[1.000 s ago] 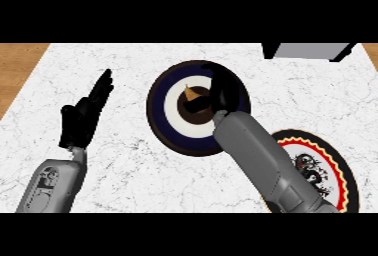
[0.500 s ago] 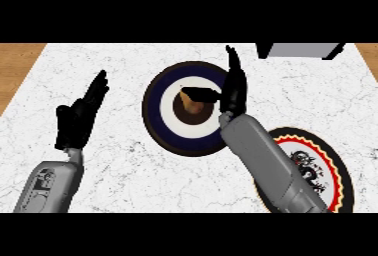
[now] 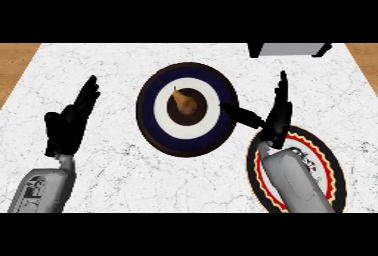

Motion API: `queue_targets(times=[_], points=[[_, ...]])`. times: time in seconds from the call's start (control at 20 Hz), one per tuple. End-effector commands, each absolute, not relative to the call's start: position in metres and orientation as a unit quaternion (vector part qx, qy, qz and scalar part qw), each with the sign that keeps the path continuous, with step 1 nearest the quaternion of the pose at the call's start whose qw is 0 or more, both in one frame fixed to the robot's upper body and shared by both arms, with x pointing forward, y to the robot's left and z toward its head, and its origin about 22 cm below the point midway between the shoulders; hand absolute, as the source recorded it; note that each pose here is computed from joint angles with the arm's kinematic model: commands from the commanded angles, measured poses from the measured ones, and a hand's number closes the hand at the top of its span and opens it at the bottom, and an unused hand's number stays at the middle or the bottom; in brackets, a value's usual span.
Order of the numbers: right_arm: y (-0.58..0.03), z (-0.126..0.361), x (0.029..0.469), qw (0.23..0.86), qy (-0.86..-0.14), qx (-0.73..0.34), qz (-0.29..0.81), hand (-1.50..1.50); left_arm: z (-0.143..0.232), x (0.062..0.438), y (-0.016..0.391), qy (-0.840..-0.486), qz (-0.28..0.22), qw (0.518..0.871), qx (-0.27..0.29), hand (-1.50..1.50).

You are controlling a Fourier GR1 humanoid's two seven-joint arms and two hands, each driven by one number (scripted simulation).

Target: Pick the pear from the plate and place it in the plate

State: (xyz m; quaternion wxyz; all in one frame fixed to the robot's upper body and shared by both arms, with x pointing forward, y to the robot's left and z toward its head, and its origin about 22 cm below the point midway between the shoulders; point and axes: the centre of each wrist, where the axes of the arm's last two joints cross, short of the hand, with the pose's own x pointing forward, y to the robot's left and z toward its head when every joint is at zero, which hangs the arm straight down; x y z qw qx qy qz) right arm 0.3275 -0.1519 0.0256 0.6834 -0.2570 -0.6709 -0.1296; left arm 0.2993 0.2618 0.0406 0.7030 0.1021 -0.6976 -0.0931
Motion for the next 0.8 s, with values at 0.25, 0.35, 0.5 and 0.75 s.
queue_targets(times=[0.25,0.35,0.5,0.75], points=[[-0.24,0.002,0.25,0.684,-0.674,-0.242,-0.137,-1.5,0.04,0.29,0.276,-0.706,-0.098,0.695,0.096,0.0],[-0.242,-0.008,0.248,0.685,-0.673,-0.249,-0.129,-1.5,0.053,0.29,0.259,-0.695,-0.098,0.706,0.095,0.0],[-0.265,-0.004,0.255,0.692,-0.666,-0.244,-0.137,-1.5,0.061,0.293,0.274,-0.7,-0.093,0.701,0.102,0.0],[-0.285,-0.03,0.232,0.694,-0.663,-0.247,-0.135,-1.5,0.041,0.282,0.248,-0.704,-0.096,0.696,0.105,0.0]])
